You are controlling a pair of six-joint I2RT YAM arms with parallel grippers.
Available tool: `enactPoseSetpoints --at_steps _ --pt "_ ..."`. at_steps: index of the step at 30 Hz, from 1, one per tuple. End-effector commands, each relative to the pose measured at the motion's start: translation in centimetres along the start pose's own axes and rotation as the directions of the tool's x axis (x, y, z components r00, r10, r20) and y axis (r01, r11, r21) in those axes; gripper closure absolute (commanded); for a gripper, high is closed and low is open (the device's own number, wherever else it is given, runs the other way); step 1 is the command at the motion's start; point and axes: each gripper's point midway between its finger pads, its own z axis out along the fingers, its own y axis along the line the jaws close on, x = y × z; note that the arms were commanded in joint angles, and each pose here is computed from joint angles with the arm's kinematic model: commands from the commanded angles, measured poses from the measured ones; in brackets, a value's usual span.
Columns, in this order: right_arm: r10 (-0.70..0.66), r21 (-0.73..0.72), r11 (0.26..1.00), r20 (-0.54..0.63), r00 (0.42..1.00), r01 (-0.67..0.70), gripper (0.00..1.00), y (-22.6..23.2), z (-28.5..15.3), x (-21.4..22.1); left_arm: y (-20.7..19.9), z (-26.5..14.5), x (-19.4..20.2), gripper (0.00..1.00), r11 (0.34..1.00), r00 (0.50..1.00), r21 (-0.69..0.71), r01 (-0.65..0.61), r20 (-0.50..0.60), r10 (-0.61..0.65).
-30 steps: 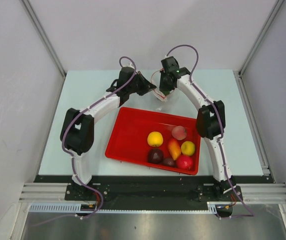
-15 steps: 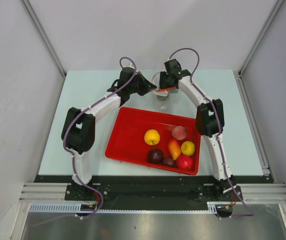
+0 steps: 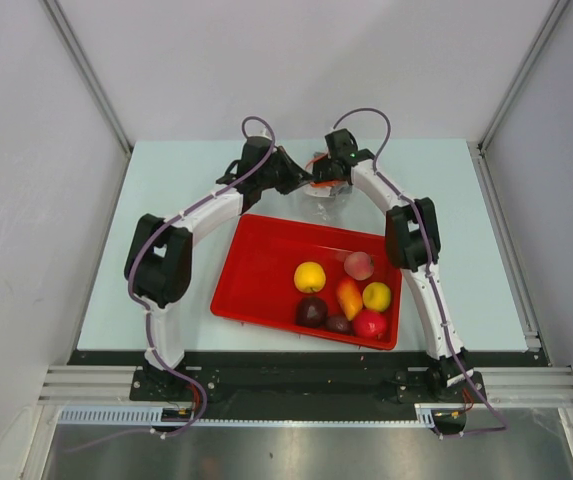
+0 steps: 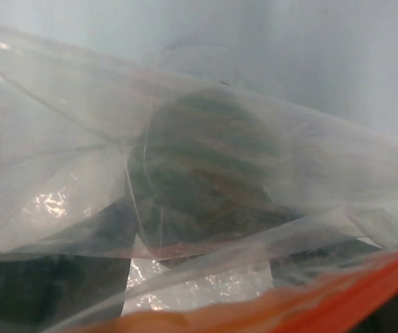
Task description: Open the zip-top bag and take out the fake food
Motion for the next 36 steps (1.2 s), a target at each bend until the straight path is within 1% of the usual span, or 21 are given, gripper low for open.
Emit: enactPoseSetpoints --at_steps 1,4,6,7,9,10,11,14,16,17,18,19,21,24,25,26,28,31,32,34,36 --pt "0.004 -0.012 1.0 0.101 0.995 -0.003 0.35 0.0 -0.8 -3.5 -1.9 -0.4 -0.7 1.0 0.998 0.999 0.05 -0.033 0.009 0.033" --pt "-0.026 -0.011 1.0 0.138 0.99 0.027 0.51 0.5 -2.0 -4.5 -1.8 -0.2 -0.7 1.0 0.998 1.0 0.049 -0.027 0.008 0.026" --pt "-0.051 -0.003 0.999 0.156 0.986 0.052 0.55 0.8 -2.9 -5.1 -2.0 -0.1 -0.7 1.0 0.998 1.0 0.056 -0.024 0.011 0.024" --pt "-0.056 -0.001 0.998 0.16 0.986 0.057 0.61 0.9 -3.1 -5.2 -2.1 -0.2 -0.7 1.0 0.998 1.0 0.059 -0.021 0.011 0.02" --pt "-0.064 0.008 0.998 0.16 0.985 0.064 0.65 1.0 -3.7 -5.3 -2.2 -0.1 -0.8 1.0 0.998 1.0 0.06 -0.02 0.014 0.019" --pt "-0.065 0.01 0.998 0.168 0.984 0.064 0.69 1.2 -4.4 -5.7 -2.2 -0.1 -0.9 1.0 0.998 1.0 0.06 -0.021 0.015 0.021" --pt "-0.065 0.013 0.998 0.168 0.984 0.063 0.71 1.2 -4.8 -5.8 -2.2 -0.1 -0.9 1.0 0.998 1.0 0.058 -0.023 0.014 0.022" --pt "-0.047 0.009 0.999 0.147 0.988 0.046 0.72 1.6 -7.0 -6.0 -1.7 0.0 -0.9 1.0 0.999 1.0 0.048 -0.023 0.014 0.023" --pt "-0.021 -0.038 0.999 0.137 0.99 0.026 0.72 2.5 -8.7 -6.4 -1.5 0.1 -0.8 1.0 0.999 1.0 0.044 -0.022 0.012 0.022" --pt "-0.014 -0.05 0.999 0.1 0.995 0.019 0.73 2.6 -9.3 -5.6 -1.2 0.2 -0.7 1.0 0.999 1.0 0.04 -0.02 0.011 0.02" --pt "-0.005 -0.066 0.998 0.089 0.996 0.011 0.73 2.9 -9.9 -5.5 -1.1 0.2 -0.7 1.0 0.999 1.0 0.039 -0.02 0.01 0.019" --pt "0.0 -0.073 0.997 0.078 0.997 0.006 0.77 2.9 -10.3 -5.3 -1.1 0.2 -0.8 1.0 0.999 1.0 0.039 -0.02 0.012 0.019" --pt "0.019 -0.108 0.994 0.05 0.999 -0.013 0.82 3.2 -12.0 -5.1 -1.0 0.2 -0.6 1.0 0.999 1.0 0.042 -0.02 0.008 0.02" --pt "0.084 -0.183 0.98 -0.004 0.996 -0.084 0.83 3.6 -13.7 -5.0 -0.8 0.1 -0.2 1.0 0.999 1.0 0.04 -0.019 -0.002 0.02" --pt "0.127 -0.2 0.971 -0.023 0.992 -0.13 0.83 3.3 -14.2 -5.2 -0.7 0.1 -0.1 1.0 0.999 1.0 0.038 -0.017 -0.005 0.017" --pt "0.136 -0.25 0.957 -0.059 0.989 -0.146 0.83 4.1 -15.1 -4.9 -0.3 0.0 0.2 1.0 0.999 1.0 0.034 -0.014 -0.012 0.015" --pt "0.155 -0.263 0.949 -0.085 0.984 -0.172 0.83 4.1 -16.1 -4.7 -0.4 -0.3 0.1 1.0 0.999 1.0 0.035 -0.022 -0.01 0.022" --pt "0.147 -0.289 0.938 -0.162 0.976 -0.189 0.78 4.6 -17.6 -3.0 -0.4 -0.7 -0.2 1.0 0.999 1.0 0.038 -0.025 -0.005 0.026" --pt "0.125 -0.297 0.938 -0.188 0.974 -0.178 0.77 4.8 -17.8 -2.2 -0.5 -0.8 -0.4 1.0 0.999 1.0 0.04 -0.026 0.0 0.026" --pt "0.106 -0.268 0.948 -0.248 0.963 -0.174 0.71 4.2 -17.9 -0.4 -0.8 -1.2 -1.3 1.0 0.999 0.999 0.047 -0.028 0.019 0.027" --pt "0.072 -0.253 0.956 -0.29 0.954 -0.15 0.69 4.0 -18.1 1.6 -1.3 -1.4 -2.4 1.0 0.998 0.999 0.054 -0.039 0.041 0.037"
